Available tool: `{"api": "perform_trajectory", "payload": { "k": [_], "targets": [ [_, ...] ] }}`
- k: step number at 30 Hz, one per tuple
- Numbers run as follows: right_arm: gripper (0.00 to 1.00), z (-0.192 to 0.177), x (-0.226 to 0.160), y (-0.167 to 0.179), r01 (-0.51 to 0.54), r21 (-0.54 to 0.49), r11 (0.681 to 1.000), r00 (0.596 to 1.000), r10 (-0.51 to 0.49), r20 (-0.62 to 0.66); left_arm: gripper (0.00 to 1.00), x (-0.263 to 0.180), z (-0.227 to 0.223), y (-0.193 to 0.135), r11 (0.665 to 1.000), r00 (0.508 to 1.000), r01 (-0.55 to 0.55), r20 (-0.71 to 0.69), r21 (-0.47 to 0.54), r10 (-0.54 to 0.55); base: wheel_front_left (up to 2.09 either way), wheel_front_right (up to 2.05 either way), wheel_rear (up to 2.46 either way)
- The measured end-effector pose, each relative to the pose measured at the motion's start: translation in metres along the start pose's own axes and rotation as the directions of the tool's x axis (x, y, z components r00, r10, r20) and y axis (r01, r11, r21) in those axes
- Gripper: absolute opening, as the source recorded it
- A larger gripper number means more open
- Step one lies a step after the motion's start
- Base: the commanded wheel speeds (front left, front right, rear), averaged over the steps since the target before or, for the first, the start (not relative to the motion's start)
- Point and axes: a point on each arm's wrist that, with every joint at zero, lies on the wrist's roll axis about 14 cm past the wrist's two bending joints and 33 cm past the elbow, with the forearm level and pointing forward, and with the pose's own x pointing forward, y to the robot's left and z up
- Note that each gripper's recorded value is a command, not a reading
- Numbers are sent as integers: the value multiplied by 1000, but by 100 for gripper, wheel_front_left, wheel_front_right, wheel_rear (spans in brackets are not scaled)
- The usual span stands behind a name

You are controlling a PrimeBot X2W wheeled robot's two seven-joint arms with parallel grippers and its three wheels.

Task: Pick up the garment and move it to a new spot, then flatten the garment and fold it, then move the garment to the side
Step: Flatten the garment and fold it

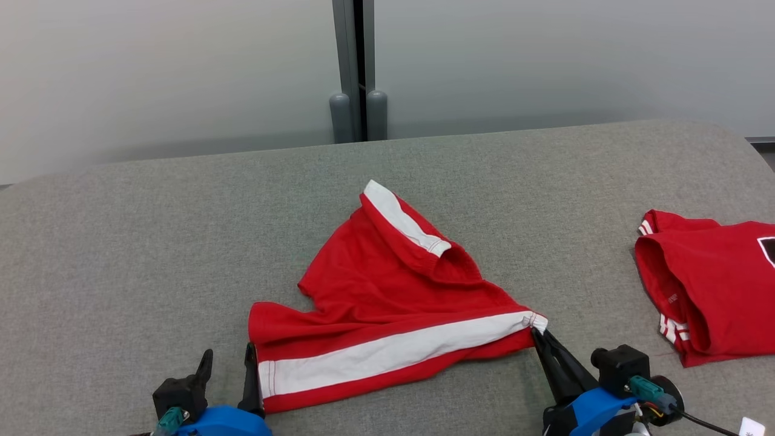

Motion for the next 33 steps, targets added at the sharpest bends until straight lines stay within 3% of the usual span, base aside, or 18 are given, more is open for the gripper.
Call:
{"api": "perform_trajectory", "payload": {
  "k": [14, 26, 27, 28, 29, 30, 33],
  "targets": [
    [0, 1, 2, -6, 17, -24, 1000, 1000, -17, -1, 100, -19, -44, -37, 980, 979, 130, -134, -152, -151, 0, 0, 0],
    [0, 1, 0, -1, 11, -19, 1000, 1000, -11, 0, 100, -14, -52, -45, 976, 968, 151, -178, -157, -178, 0, 0, 0],
    [0, 1, -1, -1, 12, -19, 1000, 1000, -12, 0, 93, -14, -52, -46, 976, 967, 152, -179, -159, -180, 0, 0, 0],
    [0, 0, -1, -1, 12, -19, 1000, 1000, -12, 0, 50, -13, -53, -47, 975, 966, 156, -182, -156, -183, 0, 0, 0],
    [0, 1, -1, -1, 12, -19, 1000, 1000, -12, 1, 44, -14, -53, -47, 975, 965, 159, -185, -152, -187, 0, 0, 0],
    [0, 1, -1, -1, 12, -19, 1000, 1000, -12, 2, 0, -14, -54, -47, 975, 964, 158, -188, -154, -186, 0, 0, 0],
    [0, 2, -1, 0, 10, -20, 1000, 1000, -10, 4, 0, -17, -59, -49, 974, 960, 165, -203, -154, -194, 0, 0, 0]
  ]
}}
